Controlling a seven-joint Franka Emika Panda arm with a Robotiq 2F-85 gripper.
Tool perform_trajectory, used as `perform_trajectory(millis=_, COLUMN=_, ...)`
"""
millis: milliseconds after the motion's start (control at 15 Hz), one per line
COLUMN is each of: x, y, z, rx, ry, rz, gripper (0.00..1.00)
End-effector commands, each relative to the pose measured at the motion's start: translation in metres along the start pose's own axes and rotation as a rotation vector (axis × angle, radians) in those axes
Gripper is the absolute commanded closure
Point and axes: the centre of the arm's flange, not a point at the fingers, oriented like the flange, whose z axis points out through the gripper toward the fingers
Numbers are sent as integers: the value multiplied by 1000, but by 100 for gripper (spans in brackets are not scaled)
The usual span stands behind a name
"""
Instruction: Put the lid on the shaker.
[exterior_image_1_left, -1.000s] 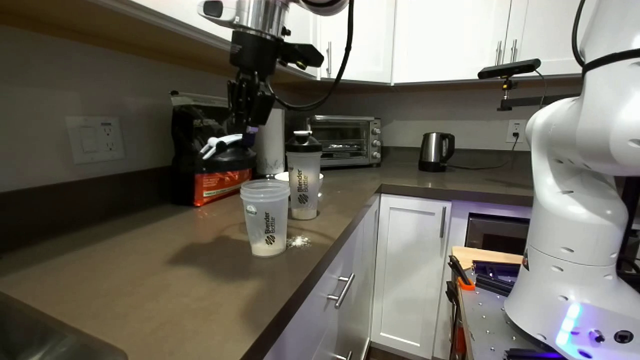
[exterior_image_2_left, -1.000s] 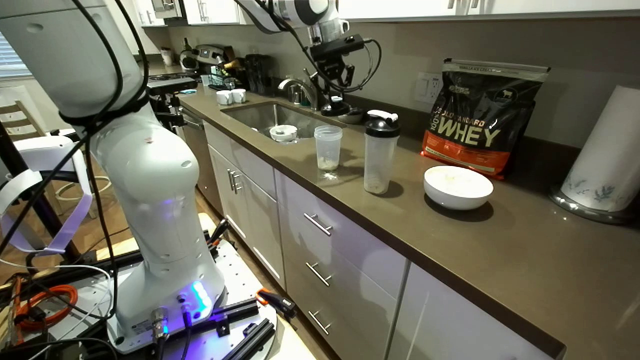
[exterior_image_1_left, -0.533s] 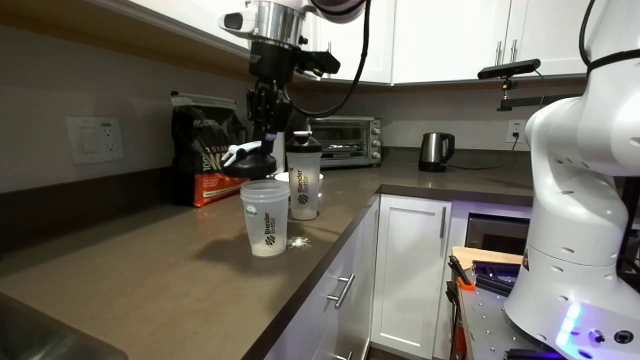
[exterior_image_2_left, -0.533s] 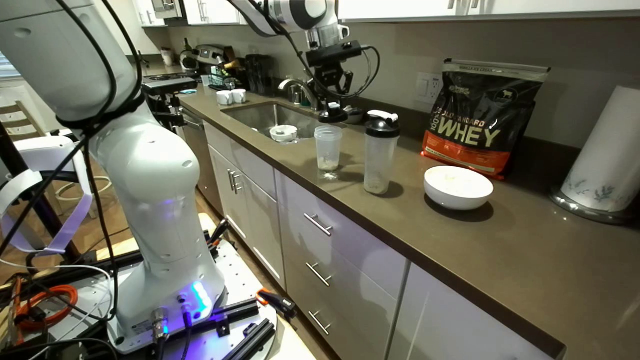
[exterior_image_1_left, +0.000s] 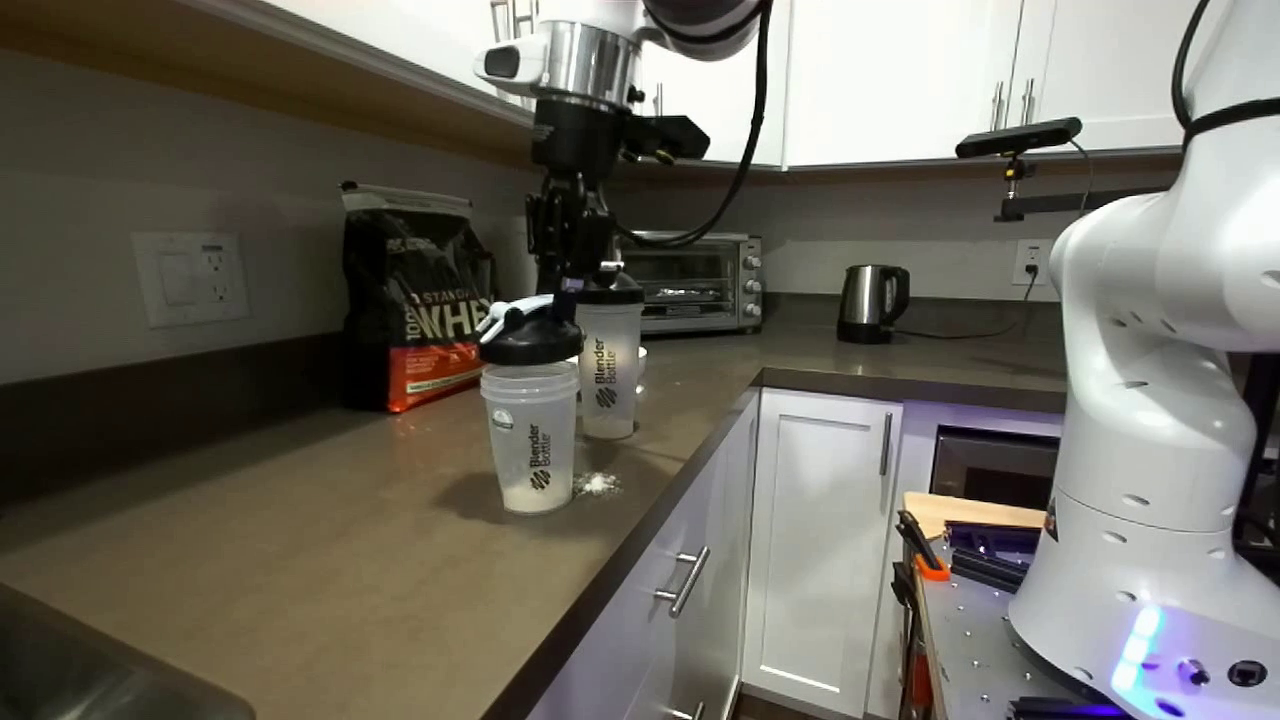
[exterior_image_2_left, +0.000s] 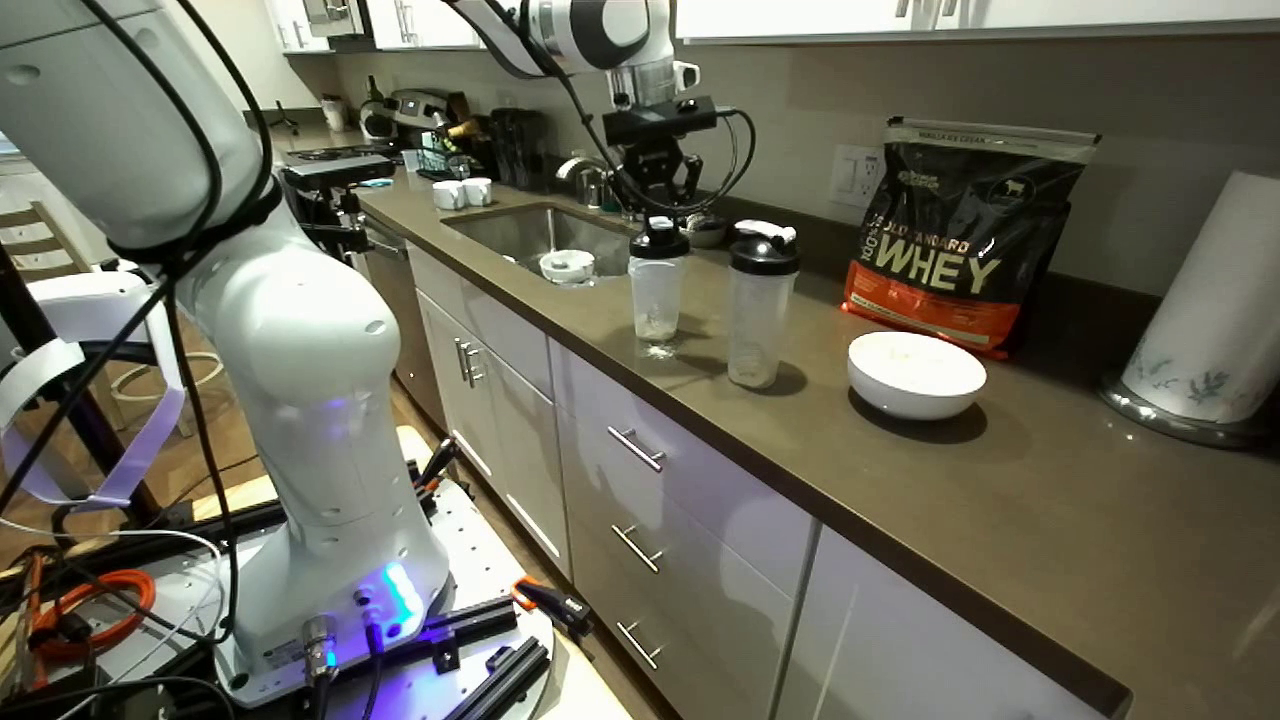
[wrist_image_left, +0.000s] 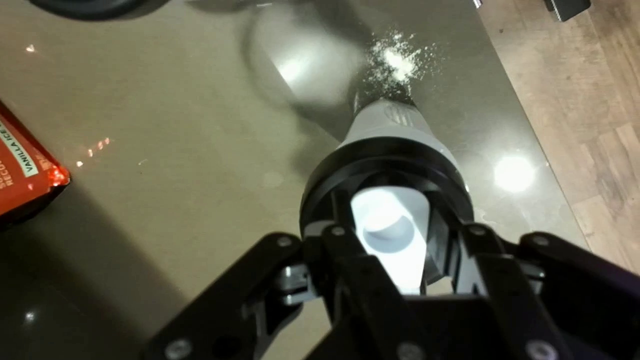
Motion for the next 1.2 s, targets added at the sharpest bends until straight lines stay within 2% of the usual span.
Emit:
perform_trajectory(millis=0, x=-8, y=-15, z=-5, rx=27, ry=21, rz=36, gripper=86)
perform_trajectory(millis=1133, x=-11, y=-25, z=10, rx=31, ry=19, rz=40, gripper=86)
